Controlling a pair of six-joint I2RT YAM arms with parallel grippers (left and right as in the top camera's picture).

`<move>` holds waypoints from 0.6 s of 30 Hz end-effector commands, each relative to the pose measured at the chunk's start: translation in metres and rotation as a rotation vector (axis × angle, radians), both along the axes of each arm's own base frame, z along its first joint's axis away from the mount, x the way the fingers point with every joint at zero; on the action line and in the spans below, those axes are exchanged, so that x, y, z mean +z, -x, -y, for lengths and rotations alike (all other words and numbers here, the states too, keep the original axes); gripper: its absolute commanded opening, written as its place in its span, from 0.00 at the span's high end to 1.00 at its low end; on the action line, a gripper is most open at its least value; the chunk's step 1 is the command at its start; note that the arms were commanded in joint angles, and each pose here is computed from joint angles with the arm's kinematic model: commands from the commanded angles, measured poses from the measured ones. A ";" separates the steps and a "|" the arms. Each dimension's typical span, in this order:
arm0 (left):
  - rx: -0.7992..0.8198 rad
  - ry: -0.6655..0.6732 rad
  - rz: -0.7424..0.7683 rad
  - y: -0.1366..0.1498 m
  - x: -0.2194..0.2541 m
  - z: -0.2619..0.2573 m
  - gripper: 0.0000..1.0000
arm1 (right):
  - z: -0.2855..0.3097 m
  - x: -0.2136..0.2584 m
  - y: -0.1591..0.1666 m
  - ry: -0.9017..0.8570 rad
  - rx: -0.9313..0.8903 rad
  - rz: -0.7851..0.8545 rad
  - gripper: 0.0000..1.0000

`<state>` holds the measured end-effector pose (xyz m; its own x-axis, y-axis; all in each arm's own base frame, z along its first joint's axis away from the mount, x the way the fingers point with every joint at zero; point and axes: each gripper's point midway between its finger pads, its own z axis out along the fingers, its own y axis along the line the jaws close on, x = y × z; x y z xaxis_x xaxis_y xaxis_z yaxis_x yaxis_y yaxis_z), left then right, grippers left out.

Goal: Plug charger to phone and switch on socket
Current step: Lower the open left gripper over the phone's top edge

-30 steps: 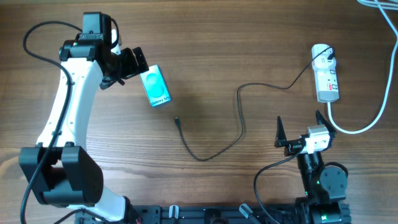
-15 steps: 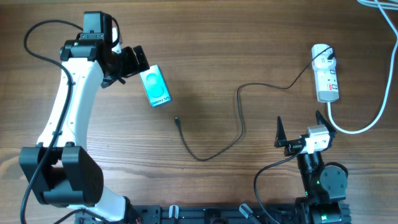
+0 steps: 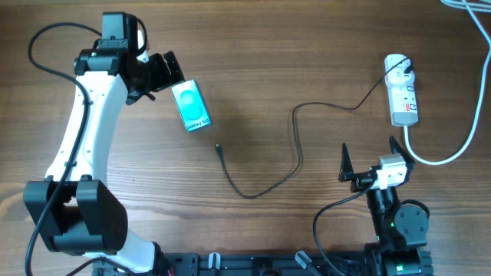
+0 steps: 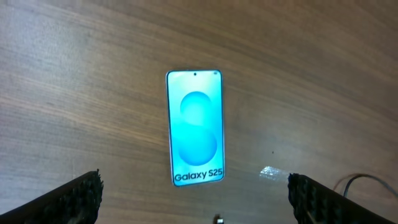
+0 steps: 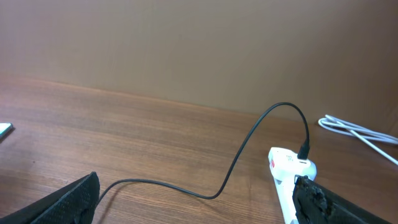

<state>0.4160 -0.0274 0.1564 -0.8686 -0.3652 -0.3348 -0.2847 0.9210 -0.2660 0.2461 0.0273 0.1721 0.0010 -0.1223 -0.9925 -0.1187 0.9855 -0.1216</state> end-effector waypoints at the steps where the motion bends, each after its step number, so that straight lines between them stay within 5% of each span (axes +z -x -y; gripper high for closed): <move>1: 0.004 0.005 -0.019 0.001 -0.017 0.002 0.00 | -0.001 0.003 0.001 0.007 0.008 0.015 0.00; 18: 0.004 0.003 -0.093 0.023 -0.064 0.002 0.00 | -0.001 0.003 0.001 0.007 0.008 0.015 0.00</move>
<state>0.3985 -0.0270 0.1056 -0.8880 -0.3657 -0.2787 -0.3018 0.9209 -0.2467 0.2461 0.0273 0.1722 0.0014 -0.1223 -0.9925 -0.1187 0.9855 -0.1216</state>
